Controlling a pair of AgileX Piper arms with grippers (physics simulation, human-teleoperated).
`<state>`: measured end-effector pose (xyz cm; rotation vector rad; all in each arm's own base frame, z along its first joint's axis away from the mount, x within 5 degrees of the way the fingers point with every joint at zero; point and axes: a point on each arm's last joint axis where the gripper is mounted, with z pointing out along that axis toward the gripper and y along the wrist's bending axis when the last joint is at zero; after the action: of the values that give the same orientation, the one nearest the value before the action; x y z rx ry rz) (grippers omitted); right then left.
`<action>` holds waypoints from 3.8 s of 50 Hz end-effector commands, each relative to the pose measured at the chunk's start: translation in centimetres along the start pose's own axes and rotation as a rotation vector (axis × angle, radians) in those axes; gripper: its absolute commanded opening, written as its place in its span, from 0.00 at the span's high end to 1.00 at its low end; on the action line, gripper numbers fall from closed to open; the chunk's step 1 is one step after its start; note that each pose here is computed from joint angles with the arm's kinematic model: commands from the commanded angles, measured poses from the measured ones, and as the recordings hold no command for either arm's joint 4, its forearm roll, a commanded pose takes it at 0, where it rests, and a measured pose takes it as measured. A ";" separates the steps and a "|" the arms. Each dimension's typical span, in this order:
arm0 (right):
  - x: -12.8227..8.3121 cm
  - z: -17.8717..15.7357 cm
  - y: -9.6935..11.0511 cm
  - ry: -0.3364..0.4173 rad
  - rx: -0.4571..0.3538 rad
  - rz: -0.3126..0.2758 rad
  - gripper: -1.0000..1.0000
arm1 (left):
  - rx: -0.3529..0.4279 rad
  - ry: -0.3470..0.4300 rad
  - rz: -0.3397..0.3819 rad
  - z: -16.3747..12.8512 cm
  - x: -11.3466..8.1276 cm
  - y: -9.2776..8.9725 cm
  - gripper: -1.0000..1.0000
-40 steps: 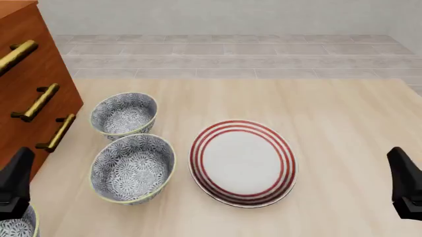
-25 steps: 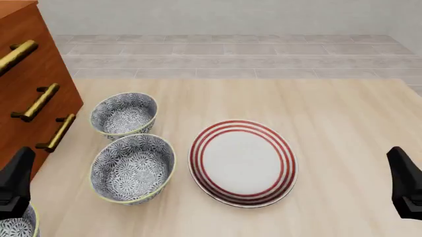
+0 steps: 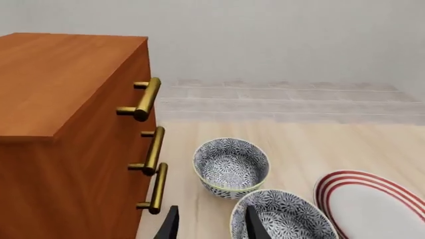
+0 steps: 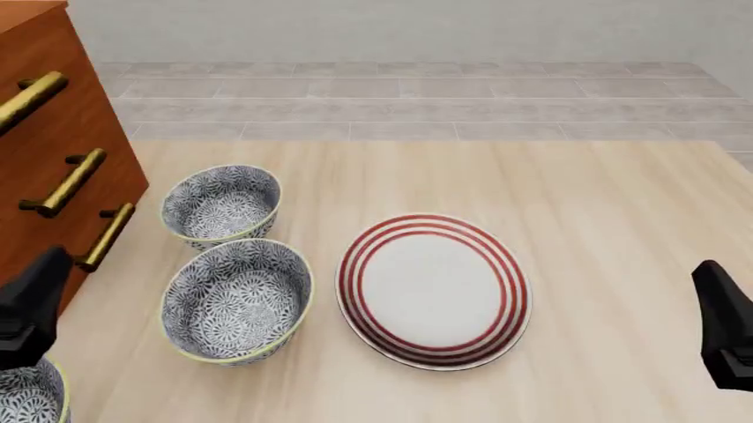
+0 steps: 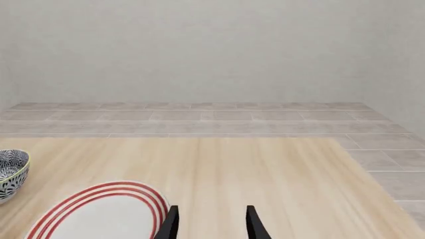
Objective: Put the bowl at the front on the plate.
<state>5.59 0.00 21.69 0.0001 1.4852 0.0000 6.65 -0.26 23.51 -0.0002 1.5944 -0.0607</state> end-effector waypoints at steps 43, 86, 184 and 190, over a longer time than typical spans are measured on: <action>0.0 0.0 0.0 0.000 0.000 0.000 0.00 | -0.100 0.811 -0.176 -2.0 -7.1 -0.3 0.00; 0.0 0.0 0.0 -0.001 0.000 0.000 0.00 | -0.231 0.913 -0.275 1.5 -2.0 0.6 0.00; 0.0 0.0 0.0 0.000 0.000 0.000 0.00 | -0.283 1.025 -0.363 2.7 8.1 0.8 1.00; 0.0 0.0 0.0 -0.001 0.000 0.000 0.00 | -0.278 1.016 -0.359 2.6 7.7 0.8 1.00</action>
<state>5.57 0.00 21.75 0.0001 1.4853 -0.0001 9.39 0.16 15.85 -0.5437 2.5847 -0.1299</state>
